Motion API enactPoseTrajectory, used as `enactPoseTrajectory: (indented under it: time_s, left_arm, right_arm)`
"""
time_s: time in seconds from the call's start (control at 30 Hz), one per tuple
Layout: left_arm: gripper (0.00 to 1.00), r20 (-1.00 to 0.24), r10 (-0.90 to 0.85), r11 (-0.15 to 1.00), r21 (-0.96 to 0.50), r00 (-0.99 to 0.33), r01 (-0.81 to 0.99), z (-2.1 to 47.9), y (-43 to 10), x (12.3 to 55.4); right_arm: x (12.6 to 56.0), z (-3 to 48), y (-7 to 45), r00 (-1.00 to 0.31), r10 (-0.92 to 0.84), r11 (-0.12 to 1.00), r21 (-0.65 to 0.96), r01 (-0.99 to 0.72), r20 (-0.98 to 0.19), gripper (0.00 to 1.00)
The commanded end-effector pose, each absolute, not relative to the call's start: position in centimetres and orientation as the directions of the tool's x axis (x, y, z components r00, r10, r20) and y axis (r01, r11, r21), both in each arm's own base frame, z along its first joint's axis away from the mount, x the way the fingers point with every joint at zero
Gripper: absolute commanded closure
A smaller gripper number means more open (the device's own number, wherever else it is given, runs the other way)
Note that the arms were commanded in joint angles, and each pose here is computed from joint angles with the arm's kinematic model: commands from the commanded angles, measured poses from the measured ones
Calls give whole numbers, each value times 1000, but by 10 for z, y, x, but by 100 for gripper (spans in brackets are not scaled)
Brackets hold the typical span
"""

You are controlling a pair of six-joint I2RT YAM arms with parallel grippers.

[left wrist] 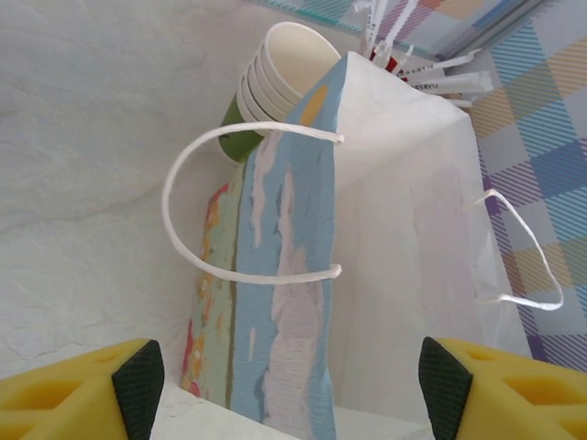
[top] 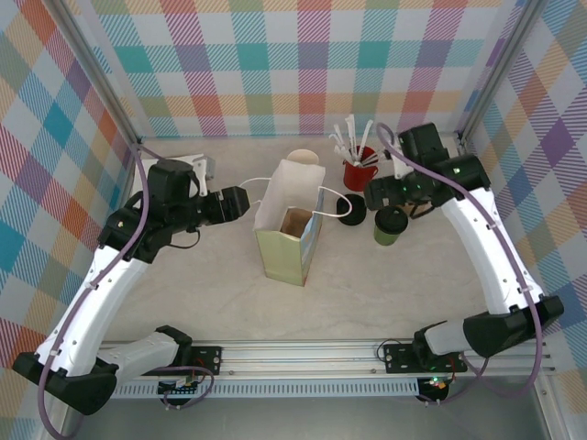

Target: Pack the takeout coffee

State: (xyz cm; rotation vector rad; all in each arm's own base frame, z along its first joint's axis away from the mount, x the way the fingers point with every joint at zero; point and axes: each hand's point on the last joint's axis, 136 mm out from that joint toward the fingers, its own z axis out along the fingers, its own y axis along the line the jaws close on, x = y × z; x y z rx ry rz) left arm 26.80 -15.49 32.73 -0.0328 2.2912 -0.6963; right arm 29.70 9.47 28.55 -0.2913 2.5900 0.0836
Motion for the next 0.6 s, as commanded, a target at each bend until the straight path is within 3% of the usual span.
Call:
enactPoseTrajectory:
  time_s: [0.0,0.17,0.57]
  left_arm:
    - [21,-692,-218,873,-454,-688,180,336,-147,271]
    - [0,-700,-236,883,-444,-674,152,332,-140,270]
    - [0,-682,-220,889,-434,-697,144,318,-139,268]
  right_arm:
    - [280,263,83,-891,-77,987,91,-131,-448,0]
    - [274,215,59,-947,-19,996,80,-47,-320,0]
    - [277,138,59,-998,-12,997,80,-17,-56,0]
